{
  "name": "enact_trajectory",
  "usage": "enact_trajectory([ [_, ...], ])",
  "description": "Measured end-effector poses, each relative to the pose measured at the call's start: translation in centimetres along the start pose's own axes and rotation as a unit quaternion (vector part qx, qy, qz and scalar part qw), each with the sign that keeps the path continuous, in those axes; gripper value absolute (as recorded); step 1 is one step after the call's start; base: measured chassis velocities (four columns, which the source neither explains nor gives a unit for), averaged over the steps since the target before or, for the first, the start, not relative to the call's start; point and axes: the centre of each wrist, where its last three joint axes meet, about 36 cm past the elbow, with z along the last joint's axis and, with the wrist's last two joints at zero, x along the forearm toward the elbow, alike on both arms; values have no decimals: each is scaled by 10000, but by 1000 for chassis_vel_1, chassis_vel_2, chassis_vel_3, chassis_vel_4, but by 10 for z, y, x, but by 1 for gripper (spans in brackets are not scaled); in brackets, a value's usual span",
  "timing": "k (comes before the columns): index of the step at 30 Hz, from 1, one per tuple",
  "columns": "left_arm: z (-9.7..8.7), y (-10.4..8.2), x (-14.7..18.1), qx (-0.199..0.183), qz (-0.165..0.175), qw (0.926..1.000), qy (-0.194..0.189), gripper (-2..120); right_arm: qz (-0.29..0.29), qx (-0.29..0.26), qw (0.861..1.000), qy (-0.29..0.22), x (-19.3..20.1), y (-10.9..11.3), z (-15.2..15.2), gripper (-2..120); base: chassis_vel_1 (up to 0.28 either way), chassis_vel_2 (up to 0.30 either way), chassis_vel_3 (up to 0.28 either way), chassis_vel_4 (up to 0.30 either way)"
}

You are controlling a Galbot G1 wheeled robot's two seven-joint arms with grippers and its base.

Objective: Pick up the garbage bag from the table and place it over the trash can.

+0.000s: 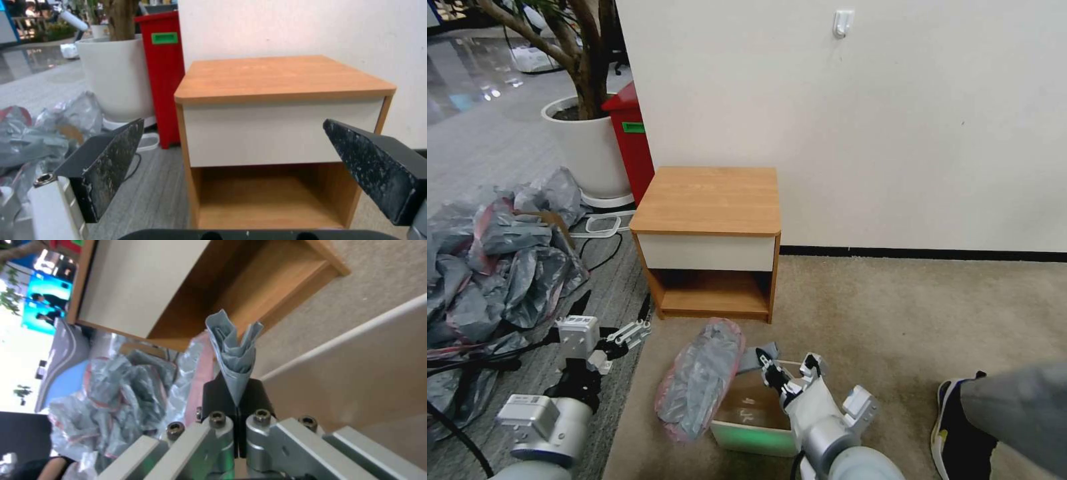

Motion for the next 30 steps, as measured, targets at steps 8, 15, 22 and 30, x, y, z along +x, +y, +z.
enact_trajectory([
  [8,1,3,-3,-15,39,10000,4,100,87,251,9993,264,3,-14,-14,6,0,0,0,0],
  [15,0,6,-4,-41,46,10000,3,100,138,370,9983,430,14,-17,-15,34,0,0,0,0],
  [22,2,5,-5,-42,67,10000,30,100,297,477,9978,354,25,-19,-22,54,0,0,0,0],
  [30,1,-4,-2,-99,368,9991,172,100,376,619,9971,238,49,-11,-36,89,0,0,0,0],
])
